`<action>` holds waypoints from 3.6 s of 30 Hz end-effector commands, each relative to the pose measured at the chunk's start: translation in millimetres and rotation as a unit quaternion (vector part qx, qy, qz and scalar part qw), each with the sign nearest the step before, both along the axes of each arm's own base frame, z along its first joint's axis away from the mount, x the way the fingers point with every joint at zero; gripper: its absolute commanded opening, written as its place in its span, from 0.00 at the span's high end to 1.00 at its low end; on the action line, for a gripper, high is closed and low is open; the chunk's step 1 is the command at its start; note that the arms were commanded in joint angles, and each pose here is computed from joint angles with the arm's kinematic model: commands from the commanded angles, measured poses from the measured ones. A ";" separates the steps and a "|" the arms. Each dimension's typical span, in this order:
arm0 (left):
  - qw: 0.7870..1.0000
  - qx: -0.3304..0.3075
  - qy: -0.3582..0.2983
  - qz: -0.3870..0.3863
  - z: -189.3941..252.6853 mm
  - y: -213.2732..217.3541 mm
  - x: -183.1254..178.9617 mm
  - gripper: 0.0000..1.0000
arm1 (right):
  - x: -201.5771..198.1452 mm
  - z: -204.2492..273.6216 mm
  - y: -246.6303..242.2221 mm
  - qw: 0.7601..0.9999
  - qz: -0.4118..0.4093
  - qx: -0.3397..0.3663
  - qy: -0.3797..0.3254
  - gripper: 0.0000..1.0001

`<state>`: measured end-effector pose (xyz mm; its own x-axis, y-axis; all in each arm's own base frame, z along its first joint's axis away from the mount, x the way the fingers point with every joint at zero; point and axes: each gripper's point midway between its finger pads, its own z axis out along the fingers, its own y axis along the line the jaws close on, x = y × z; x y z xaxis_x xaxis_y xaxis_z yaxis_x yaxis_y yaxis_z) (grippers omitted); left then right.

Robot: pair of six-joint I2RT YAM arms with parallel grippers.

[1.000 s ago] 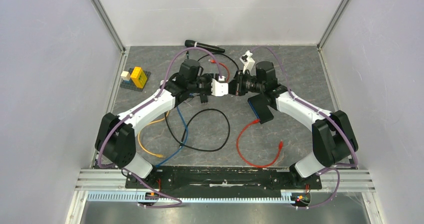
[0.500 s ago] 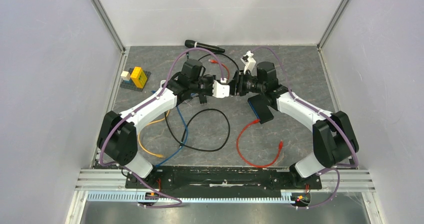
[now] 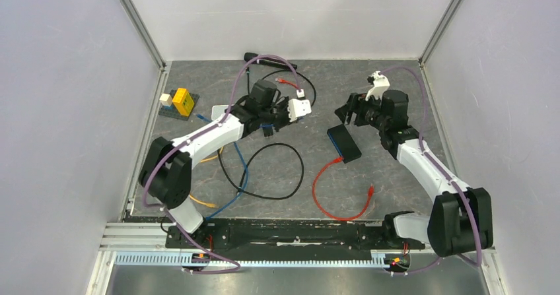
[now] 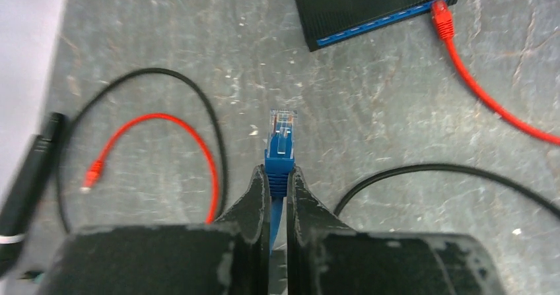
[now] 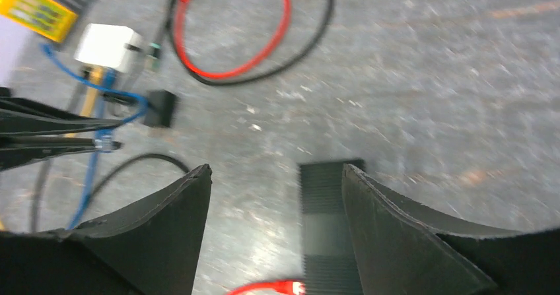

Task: Insert the plug into the switch port
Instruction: Insert the connector into the switch port.

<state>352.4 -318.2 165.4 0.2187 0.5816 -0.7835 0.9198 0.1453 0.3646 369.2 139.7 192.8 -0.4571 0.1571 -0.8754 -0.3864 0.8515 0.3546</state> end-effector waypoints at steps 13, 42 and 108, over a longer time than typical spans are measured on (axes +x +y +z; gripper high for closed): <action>0.947 0.025 0.258 0.192 -88.6 -34.8 -7.6 0.98 | -5.5 -128.0 -65.5 0.981 -0.028 -0.105 0.158 0.28; 0.936 0.057 0.285 0.196 -137.1 -97.0 -59.3 0.98 | -38.8 -185.6 -47.3 0.971 -0.021 -0.010 0.239 0.44; 0.894 0.170 0.338 0.241 -166.5 -117.4 -77.7 0.98 | -74.7 -195.9 -48.1 0.963 0.011 0.008 0.268 0.48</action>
<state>278.7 -439.4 19.4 -0.5273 0.7130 -0.4622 0.8384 0.5250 -0.1466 323.9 90.3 24.0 -0.7762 0.1673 -0.6079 -0.2108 0.8398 0.5003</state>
